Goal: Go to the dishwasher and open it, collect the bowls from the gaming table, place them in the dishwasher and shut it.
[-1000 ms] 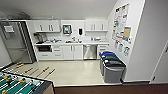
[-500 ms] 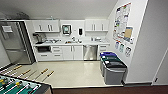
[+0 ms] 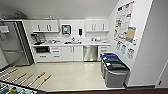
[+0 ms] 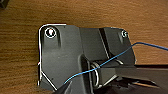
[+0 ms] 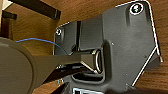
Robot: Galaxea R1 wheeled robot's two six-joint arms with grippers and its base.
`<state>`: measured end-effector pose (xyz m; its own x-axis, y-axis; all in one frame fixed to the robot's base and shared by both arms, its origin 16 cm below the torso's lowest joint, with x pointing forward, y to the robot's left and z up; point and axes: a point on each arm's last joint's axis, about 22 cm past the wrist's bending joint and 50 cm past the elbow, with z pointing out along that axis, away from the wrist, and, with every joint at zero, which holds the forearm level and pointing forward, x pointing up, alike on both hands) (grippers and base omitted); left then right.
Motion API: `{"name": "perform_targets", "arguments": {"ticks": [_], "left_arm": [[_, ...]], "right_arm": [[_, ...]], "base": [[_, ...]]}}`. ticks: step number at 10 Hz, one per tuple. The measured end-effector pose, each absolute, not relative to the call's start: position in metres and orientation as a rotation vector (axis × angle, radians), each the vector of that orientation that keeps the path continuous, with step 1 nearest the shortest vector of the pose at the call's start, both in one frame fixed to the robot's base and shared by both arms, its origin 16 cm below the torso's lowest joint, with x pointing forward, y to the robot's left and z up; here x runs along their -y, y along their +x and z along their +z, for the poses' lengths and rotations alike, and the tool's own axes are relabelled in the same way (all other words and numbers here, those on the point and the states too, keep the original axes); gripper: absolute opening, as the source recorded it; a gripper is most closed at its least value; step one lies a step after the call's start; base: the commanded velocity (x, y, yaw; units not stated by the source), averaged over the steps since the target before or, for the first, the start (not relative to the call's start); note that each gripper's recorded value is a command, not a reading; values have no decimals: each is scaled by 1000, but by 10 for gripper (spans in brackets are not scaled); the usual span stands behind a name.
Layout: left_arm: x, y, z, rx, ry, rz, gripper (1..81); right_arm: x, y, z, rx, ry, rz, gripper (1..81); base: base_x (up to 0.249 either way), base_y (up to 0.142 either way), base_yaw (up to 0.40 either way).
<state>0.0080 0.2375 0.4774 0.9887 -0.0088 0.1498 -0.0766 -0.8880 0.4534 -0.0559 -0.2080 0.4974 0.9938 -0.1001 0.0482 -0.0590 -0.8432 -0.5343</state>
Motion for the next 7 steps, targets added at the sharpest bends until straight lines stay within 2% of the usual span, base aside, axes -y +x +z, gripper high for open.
{"name": "perform_targets", "arguments": {"ticks": [7], "left_arm": [[-237,6,478,55,2656,206,811]], "right_arm": [[208,-56,493,-110,-2585,-98,811]], "base": [[226,0,0]]}}
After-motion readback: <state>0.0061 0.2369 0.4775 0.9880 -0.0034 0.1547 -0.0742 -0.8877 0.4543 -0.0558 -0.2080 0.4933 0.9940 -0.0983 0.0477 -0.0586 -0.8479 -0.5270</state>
